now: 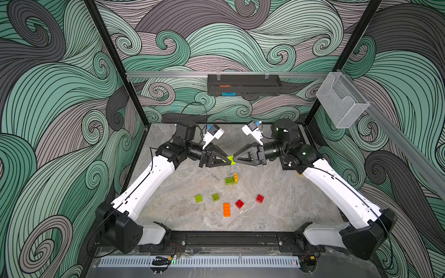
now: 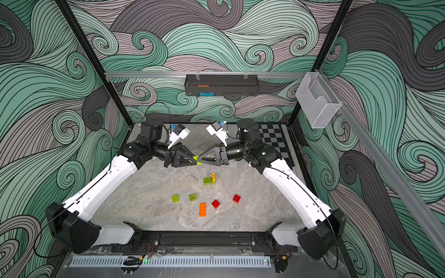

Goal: Assemble a giraffe with lego
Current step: Pick up the lego brick from the center of the board.

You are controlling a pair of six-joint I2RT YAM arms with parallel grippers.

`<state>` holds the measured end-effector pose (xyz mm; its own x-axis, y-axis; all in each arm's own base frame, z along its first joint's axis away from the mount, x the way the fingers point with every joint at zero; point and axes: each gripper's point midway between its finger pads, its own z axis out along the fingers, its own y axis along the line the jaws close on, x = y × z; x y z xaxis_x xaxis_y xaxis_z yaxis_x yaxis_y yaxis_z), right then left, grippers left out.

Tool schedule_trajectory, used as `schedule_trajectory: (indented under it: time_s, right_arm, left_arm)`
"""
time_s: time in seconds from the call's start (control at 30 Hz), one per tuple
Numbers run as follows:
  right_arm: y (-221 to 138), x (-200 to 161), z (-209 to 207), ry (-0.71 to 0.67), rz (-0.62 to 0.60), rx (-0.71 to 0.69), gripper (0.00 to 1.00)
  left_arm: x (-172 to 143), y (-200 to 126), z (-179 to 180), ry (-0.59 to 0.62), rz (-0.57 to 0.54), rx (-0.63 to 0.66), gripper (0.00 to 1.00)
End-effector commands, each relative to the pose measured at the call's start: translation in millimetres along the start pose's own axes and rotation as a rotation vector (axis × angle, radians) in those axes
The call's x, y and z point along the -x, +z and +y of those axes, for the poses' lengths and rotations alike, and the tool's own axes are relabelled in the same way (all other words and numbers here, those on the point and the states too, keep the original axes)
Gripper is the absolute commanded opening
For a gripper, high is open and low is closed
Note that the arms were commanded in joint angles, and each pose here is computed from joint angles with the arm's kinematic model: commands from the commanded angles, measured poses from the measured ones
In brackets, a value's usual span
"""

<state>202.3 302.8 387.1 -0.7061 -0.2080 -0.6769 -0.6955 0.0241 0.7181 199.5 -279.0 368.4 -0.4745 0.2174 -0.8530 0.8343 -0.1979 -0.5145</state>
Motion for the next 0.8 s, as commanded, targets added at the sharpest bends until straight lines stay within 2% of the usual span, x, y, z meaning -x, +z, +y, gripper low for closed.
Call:
schedule_trajectory:
  time_s: [0.0,0.23,0.43,0.77]
  right_arm:
    - [-0.8,-4.2,8.3,-0.018,0.009,0.036,0.4]
    - [6.9,-11.7,2.7,-0.018,0.039,0.009,0.36]
    - [9.7,-11.5,-2.4,-0.018,0.041,-0.019,0.24]
    - [20.9,-17.0,-9.3,-0.024,0.079,-0.072,0.23]
  left_arm:
    - [10.1,-0.4,-5.9,0.044,-0.009,0.001,0.0]
    - [11.4,-0.6,-6.1,0.043,-0.01,0.004,0.0]
    - [10.8,-0.5,-5.6,0.039,-0.01,0.006,0.0]
    - [9.7,-0.4,-4.8,0.036,-0.009,0.009,0.0]
